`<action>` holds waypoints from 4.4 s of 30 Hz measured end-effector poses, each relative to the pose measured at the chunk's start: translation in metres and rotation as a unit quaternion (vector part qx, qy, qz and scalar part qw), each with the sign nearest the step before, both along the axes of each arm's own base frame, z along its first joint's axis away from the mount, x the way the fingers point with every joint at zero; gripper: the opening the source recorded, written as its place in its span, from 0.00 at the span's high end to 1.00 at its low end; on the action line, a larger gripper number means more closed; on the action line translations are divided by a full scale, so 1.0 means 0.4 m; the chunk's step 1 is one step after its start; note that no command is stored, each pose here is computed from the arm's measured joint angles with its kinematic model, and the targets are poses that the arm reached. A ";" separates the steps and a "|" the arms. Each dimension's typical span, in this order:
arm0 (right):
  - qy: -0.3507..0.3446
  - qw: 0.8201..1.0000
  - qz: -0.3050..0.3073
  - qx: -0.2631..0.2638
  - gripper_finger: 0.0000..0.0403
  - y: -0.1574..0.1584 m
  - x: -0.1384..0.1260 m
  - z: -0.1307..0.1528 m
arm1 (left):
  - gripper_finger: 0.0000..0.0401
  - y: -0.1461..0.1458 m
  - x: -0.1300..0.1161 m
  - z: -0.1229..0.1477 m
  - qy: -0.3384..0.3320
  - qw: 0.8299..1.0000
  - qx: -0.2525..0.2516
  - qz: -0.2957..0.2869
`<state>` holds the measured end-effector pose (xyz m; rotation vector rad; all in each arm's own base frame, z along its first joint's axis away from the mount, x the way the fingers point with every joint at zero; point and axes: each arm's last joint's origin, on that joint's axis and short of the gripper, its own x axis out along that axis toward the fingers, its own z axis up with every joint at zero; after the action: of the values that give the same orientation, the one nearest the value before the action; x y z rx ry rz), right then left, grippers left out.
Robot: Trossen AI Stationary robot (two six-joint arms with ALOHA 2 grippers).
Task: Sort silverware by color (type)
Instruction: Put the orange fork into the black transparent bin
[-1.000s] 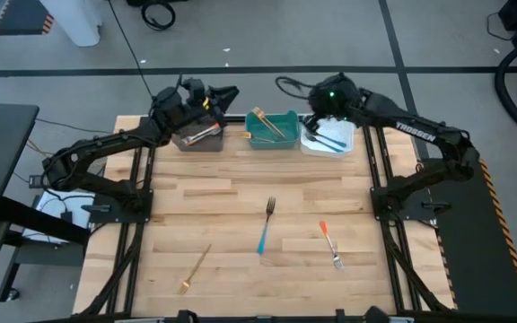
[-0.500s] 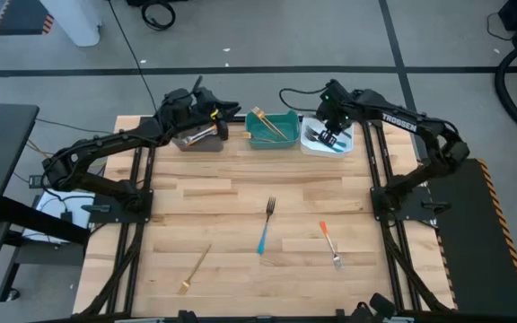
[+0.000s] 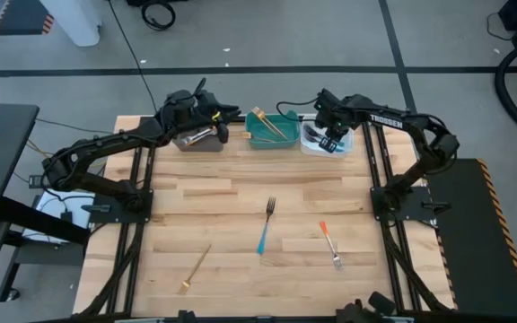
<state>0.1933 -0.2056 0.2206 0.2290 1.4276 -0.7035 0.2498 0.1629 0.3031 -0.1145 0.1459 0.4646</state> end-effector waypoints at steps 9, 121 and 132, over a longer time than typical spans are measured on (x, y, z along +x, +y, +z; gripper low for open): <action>-0.026 0.998 -0.059 -0.017 0.80 0.031 -0.013 0.043 | 0.79 -0.029 -0.035 -0.024 0.086 0.994 -0.064 -0.002; -0.553 0.831 -0.018 -0.063 0.99 0.403 0.345 0.187 | 0.79 -0.204 0.077 -0.019 -0.111 0.966 -0.228 -0.047; -0.559 0.829 -0.006 -0.028 0.99 0.400 0.399 0.155 | 0.79 -0.164 0.102 -0.062 -0.094 0.967 -0.234 -0.046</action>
<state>0.3530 -0.0457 0.2826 0.5024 0.2705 -0.4627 0.2907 0.0973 0.2783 -0.6112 0.0715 0.3162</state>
